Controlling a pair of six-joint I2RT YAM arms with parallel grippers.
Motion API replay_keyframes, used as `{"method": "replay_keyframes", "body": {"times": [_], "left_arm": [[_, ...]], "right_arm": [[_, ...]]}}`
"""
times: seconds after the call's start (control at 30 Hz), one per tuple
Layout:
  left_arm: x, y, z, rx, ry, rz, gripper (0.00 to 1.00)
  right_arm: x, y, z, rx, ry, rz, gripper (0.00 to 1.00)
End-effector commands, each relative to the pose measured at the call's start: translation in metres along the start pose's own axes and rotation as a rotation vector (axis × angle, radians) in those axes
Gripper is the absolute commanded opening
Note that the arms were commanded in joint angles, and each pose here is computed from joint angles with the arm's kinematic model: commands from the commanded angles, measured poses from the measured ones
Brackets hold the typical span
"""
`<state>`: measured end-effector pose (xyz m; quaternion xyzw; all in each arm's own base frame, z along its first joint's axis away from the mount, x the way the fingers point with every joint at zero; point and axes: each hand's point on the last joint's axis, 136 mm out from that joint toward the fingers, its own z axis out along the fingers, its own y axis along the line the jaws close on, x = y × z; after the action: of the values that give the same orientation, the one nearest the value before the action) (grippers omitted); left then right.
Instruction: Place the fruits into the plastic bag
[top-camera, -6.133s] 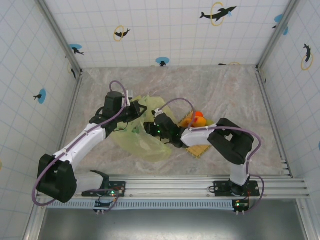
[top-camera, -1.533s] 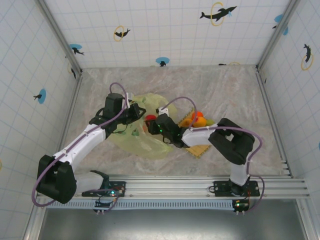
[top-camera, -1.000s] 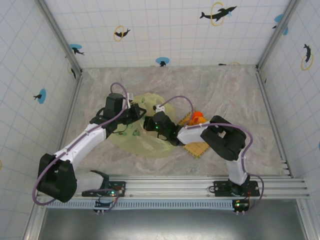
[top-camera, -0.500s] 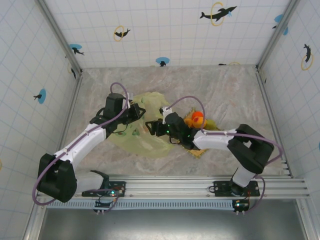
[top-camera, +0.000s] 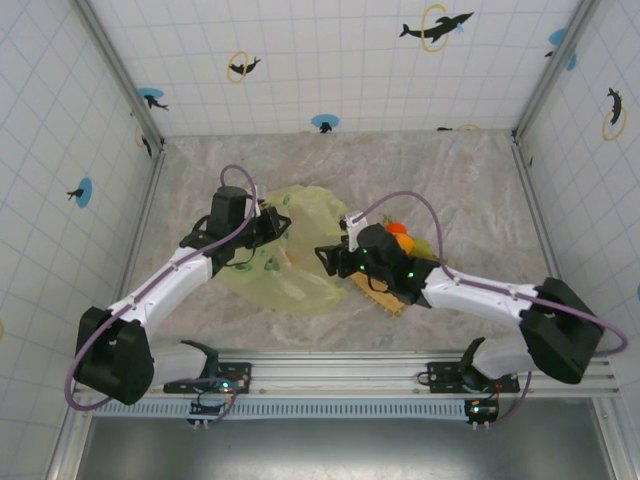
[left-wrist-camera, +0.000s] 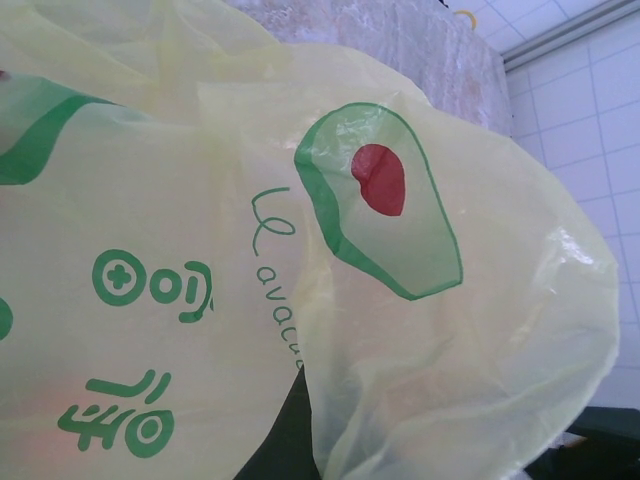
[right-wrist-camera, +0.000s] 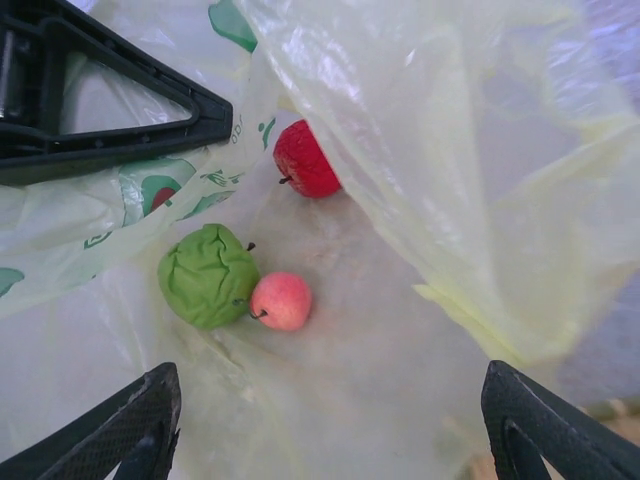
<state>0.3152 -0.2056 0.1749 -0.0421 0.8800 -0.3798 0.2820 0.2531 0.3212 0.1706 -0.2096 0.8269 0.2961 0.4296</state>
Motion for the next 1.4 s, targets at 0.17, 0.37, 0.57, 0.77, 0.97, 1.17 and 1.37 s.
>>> {"method": "replay_keyframes", "body": {"times": [0.17, 0.37, 0.57, 0.77, 0.97, 1.17, 1.37], "left_arm": [[0.006, 0.007, 0.005, -0.021, 0.011, 0.019, 0.00], [0.002, 0.004, 0.007, -0.017, 0.009, 0.022, 0.00], [0.001, 0.004, 0.008, -0.018, 0.009, 0.021, 0.00], [-0.001, 0.002, 0.006, -0.014, 0.004, 0.018, 0.00], [-0.001, 0.002, 0.006, -0.016, 0.003, 0.015, 0.00], [0.000, 0.003, 0.006, -0.019, 0.007, 0.011, 0.00], [0.001, 0.004, 0.006, -0.021, 0.006, 0.011, 0.00]], "right_arm": [[0.012, -0.087, -0.071, 0.380, 0.111, -0.080, 0.83], [0.012, -0.113, -0.079, 0.338, 0.271, -0.172, 0.89], [0.017, -0.141, -0.076, 0.349, 0.441, -0.289, 0.97], [0.029, -0.156, -0.070, 0.316, 0.580, -0.343, 1.00], [0.039, -0.168, -0.060, 0.322, 0.676, -0.414, 1.00], [0.048, -0.177, -0.045, 0.322, 0.740, -0.437, 0.97], [0.054, -0.178, -0.034, 0.301, 0.760, -0.428, 0.91]]}}
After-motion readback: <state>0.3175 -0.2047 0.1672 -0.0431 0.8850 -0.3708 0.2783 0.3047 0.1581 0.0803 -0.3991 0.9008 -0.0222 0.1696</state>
